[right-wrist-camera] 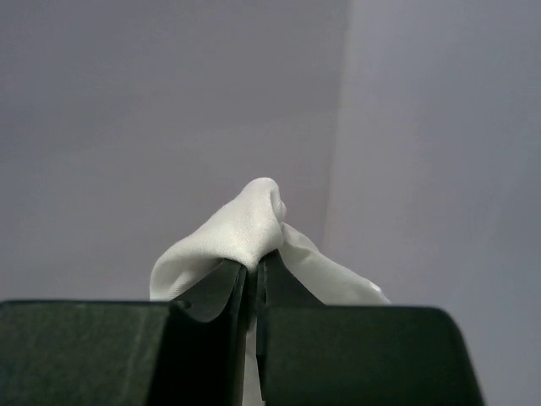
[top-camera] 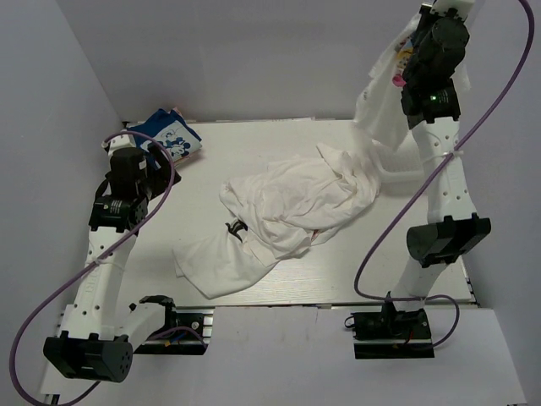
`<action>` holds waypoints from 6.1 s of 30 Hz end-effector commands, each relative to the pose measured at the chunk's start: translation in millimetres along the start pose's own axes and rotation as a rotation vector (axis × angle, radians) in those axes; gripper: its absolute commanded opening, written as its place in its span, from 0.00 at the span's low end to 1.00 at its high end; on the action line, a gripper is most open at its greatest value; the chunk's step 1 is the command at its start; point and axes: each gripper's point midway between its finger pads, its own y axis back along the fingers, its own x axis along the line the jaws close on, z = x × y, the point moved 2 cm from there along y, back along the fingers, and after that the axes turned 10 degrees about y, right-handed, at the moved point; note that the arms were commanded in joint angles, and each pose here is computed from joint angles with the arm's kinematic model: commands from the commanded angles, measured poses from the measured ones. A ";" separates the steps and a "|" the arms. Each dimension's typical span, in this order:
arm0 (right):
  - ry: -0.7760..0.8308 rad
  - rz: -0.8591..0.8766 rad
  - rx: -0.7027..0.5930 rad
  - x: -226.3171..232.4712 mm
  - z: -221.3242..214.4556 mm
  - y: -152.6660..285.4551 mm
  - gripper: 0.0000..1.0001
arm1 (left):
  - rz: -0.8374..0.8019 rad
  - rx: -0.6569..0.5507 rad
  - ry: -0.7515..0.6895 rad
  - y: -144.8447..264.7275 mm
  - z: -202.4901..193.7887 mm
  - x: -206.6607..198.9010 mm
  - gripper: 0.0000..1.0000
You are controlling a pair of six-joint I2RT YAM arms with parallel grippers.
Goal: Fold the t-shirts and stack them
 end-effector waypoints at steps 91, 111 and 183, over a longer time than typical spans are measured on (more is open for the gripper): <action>-0.014 0.018 -0.083 -32.6 -118.2 -56.9 0.00 | 0.088 0.273 0.000 -33.9 -61.6 14.9 1.00; -0.015 -0.013 0.860 -10.4 -406.0 45.2 0.00 | 0.157 0.556 0.025 -13.7 -127.5 38.2 1.00; -0.128 0.275 0.043 -14.1 38.2 200.5 0.00 | -0.331 -0.309 0.294 151.7 126.8 -67.1 0.00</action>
